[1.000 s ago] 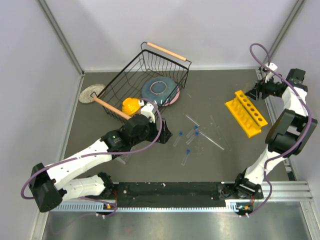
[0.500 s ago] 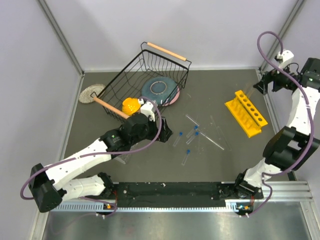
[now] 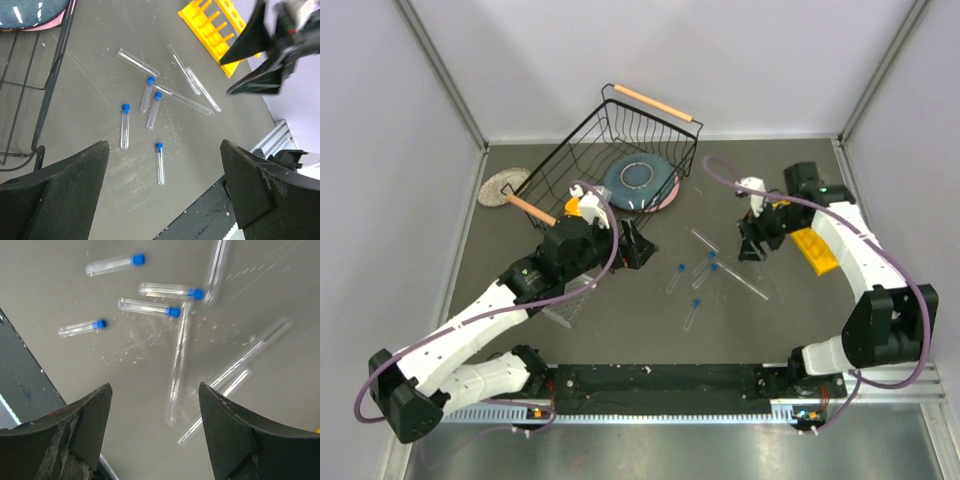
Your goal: Organize the chemistry lab equipment
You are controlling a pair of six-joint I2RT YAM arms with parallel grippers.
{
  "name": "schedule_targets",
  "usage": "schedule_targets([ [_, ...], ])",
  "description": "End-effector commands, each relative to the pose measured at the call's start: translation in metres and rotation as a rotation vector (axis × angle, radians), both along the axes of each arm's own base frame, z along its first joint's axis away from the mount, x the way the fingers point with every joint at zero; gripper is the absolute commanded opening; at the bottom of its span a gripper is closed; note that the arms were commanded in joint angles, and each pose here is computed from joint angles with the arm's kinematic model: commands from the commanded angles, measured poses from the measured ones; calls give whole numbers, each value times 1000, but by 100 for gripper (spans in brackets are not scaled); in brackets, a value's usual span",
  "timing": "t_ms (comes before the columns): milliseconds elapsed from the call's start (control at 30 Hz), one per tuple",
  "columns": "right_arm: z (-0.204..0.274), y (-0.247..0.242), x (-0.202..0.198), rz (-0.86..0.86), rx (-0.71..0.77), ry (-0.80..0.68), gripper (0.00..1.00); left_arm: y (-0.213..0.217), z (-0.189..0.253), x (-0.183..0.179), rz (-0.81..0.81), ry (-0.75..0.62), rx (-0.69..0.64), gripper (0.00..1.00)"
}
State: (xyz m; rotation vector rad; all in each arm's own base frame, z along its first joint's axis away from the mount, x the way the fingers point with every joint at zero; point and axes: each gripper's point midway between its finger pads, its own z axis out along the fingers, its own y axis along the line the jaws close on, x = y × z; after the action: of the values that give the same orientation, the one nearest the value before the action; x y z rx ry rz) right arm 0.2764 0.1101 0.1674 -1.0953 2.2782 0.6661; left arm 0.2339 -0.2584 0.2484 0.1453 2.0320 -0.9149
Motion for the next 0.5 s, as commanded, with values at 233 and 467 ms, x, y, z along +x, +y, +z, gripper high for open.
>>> schedule_targets([
  [233,-82,24,4,-57,-204,72,68,12,-1,-15,28,29,-98,99],
  [467,-121,18,-1,-72,-313,105,64,17,-9,-18,43,46,-102,99],
])
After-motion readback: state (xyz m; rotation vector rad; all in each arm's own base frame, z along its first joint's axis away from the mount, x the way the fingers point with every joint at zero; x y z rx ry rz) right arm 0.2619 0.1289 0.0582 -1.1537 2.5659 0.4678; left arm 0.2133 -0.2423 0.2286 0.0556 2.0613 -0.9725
